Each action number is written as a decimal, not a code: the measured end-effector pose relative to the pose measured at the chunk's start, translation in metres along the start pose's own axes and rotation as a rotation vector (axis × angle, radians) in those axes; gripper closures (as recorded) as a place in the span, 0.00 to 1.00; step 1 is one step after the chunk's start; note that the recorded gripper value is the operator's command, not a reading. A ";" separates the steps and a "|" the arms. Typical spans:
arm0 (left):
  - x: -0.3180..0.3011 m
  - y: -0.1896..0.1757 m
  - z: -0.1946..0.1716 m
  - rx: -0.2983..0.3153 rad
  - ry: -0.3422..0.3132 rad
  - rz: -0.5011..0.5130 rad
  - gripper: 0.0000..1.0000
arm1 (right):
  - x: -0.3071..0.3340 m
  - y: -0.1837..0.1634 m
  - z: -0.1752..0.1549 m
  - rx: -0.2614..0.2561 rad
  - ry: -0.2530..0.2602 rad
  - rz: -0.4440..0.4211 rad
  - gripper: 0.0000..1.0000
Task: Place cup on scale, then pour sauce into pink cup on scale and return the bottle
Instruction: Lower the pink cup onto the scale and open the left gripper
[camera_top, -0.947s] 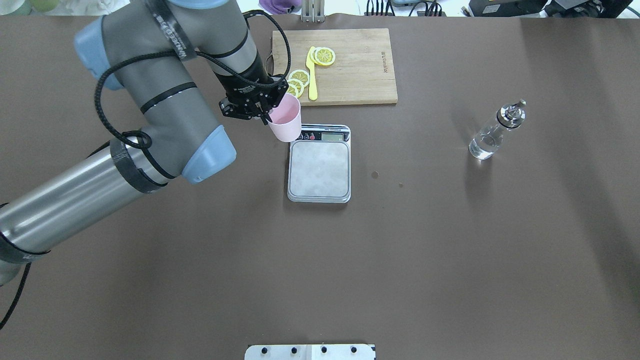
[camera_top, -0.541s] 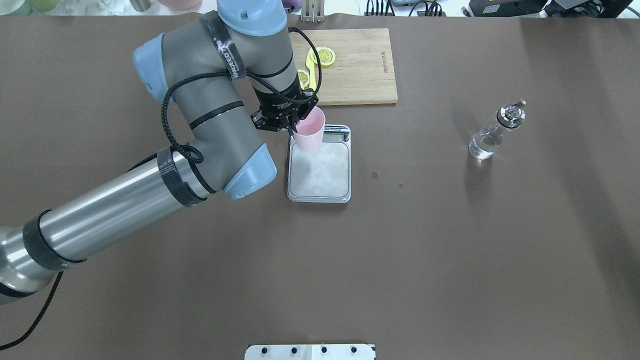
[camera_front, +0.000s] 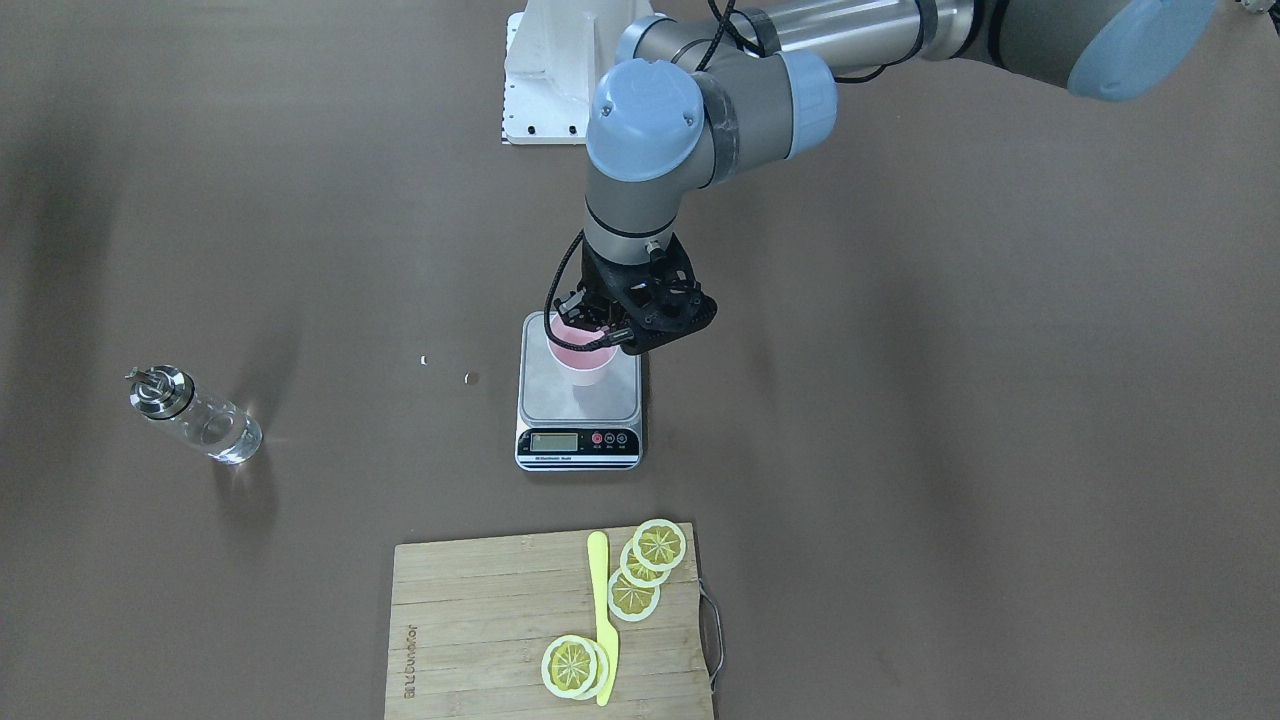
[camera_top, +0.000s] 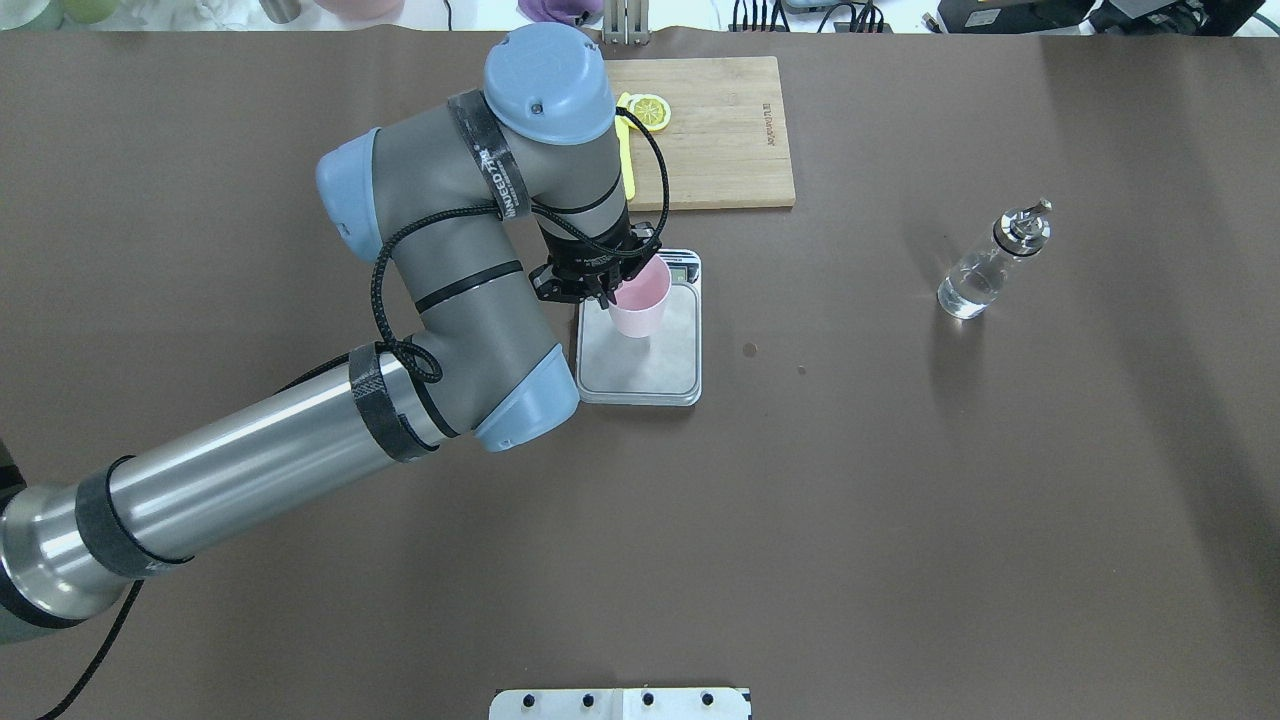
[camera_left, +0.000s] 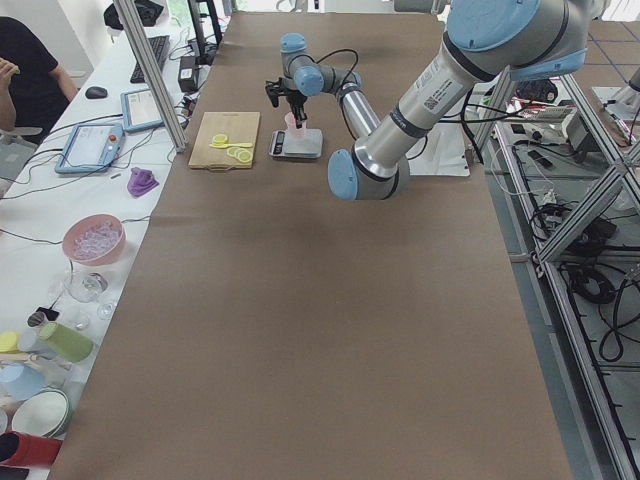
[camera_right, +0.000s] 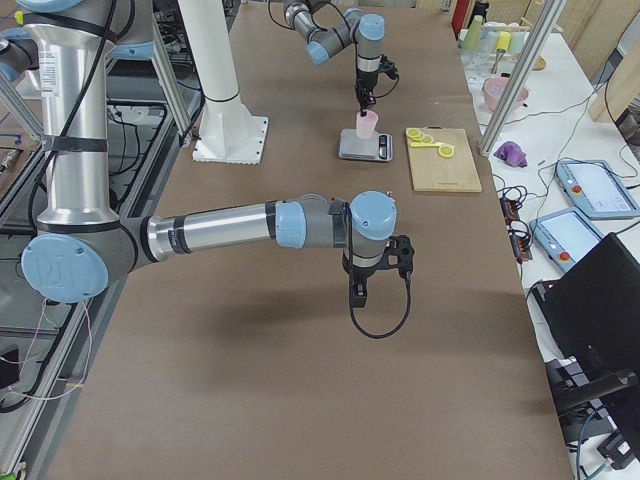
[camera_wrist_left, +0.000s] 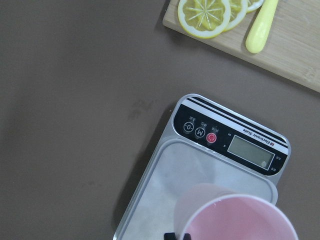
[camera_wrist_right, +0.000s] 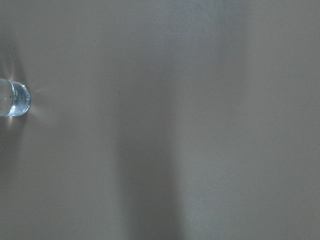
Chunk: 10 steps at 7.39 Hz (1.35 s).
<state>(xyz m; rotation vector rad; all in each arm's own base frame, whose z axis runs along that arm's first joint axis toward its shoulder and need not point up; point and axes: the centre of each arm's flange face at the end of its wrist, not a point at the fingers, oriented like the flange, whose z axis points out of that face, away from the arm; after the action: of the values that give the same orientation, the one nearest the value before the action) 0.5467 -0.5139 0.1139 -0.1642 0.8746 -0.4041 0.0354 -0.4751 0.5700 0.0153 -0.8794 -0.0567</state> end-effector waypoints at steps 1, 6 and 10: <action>0.000 0.004 0.003 -0.002 0.001 0.001 1.00 | 0.000 0.000 0.000 0.000 0.000 0.000 0.00; -0.005 0.016 0.022 0.026 -0.001 0.008 0.49 | -0.001 0.001 -0.001 0.000 0.000 0.001 0.00; -0.012 0.011 0.012 0.040 0.014 0.002 0.01 | -0.003 0.000 -0.003 0.005 -0.001 -0.004 0.00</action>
<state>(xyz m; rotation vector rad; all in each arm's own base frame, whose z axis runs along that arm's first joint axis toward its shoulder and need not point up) 0.5520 -0.4989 0.1264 -0.1239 0.8799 -0.4213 0.0360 -0.4754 0.5654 0.0220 -0.8800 -0.0583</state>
